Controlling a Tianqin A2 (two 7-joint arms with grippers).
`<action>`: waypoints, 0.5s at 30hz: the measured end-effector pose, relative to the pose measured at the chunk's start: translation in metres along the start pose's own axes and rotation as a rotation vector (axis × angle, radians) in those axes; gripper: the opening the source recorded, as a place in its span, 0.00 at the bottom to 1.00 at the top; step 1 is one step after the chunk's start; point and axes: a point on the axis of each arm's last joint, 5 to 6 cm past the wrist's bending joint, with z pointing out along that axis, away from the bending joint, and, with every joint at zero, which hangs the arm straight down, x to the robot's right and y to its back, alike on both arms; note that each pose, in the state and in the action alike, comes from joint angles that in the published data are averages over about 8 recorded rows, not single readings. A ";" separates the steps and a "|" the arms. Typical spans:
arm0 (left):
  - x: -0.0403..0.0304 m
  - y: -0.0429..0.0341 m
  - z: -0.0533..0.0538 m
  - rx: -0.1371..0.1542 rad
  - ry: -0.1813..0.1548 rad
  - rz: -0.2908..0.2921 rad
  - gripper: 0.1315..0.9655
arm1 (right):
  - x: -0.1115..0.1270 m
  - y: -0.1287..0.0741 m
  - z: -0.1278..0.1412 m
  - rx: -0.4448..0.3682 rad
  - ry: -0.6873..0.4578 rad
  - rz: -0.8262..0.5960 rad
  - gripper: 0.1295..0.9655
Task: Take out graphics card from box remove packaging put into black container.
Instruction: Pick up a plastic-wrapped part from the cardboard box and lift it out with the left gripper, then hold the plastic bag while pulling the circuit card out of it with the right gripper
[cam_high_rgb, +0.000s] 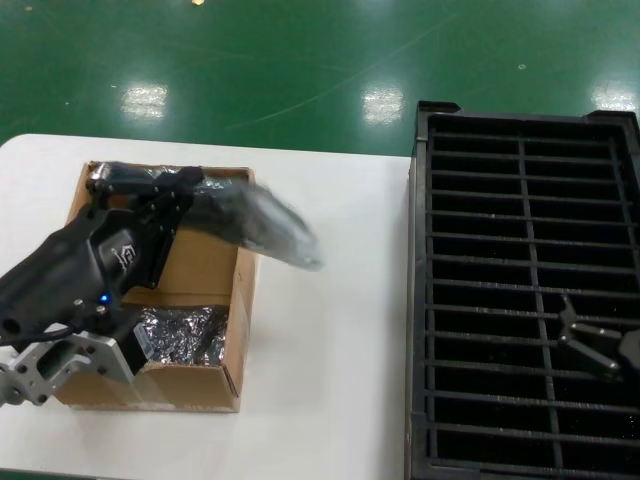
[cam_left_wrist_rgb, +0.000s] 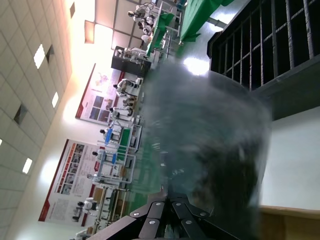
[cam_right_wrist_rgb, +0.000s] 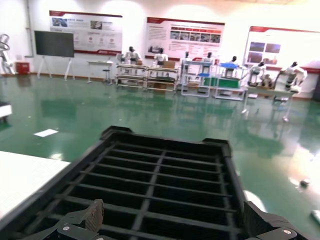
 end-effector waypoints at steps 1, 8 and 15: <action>0.0000 0.0000 0.000 0.000 0.000 0.000 0.01 | 0.001 -0.001 0.000 0.002 0.001 -0.004 1.00; 0.0000 0.0000 0.000 0.000 0.000 0.000 0.01 | 0.000 -0.008 0.002 0.026 -0.025 -0.038 1.00; 0.0000 0.0000 0.000 0.000 0.000 0.000 0.01 | -0.014 -0.022 0.011 0.079 -0.098 -0.069 0.99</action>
